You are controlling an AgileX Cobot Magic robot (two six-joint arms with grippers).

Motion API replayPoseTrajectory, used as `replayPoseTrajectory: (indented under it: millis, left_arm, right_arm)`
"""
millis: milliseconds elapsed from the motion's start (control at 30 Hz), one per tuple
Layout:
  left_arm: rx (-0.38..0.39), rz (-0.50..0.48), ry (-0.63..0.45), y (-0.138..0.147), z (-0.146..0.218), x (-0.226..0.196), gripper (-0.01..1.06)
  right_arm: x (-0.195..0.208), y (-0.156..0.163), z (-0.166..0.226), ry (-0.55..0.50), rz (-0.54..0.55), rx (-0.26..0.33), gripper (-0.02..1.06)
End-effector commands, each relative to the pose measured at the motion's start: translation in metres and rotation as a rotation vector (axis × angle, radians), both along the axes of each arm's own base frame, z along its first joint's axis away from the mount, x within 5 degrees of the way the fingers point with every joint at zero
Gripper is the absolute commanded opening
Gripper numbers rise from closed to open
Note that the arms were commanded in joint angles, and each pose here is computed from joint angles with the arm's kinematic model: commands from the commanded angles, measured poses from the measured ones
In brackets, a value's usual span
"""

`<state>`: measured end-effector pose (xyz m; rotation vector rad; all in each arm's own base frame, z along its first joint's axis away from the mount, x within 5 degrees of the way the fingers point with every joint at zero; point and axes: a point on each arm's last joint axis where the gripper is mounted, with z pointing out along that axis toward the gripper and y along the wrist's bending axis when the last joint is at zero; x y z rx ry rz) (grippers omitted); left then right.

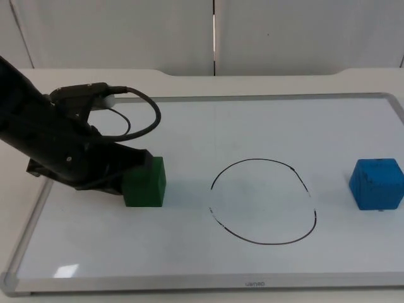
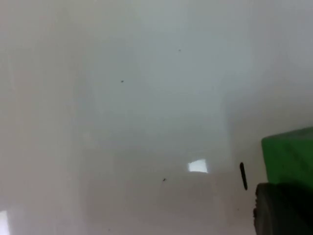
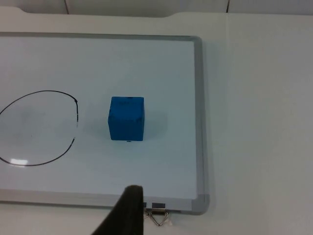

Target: Push the two cubes into the marked area.

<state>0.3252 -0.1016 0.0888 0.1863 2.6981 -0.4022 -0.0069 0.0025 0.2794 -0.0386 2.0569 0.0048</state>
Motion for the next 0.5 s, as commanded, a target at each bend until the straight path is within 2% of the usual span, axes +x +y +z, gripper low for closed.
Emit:
replayPoseTrajectory:
  millis: [0,467]
  left_arm:
    - [-0.009,-0.003,-0.001,-0.0043,0.0008,-0.0003,0.00]
    - [-0.019,-0.013,0.007,-0.0084,0.0008,-0.0020,0.00]
  right_arm:
    - [-0.0005,-0.0001,0.0008,-0.012,-0.008,-0.001,1.05]
    - [-0.0005,-0.0001,0.0008,-0.012,-0.008,-0.001,1.05]
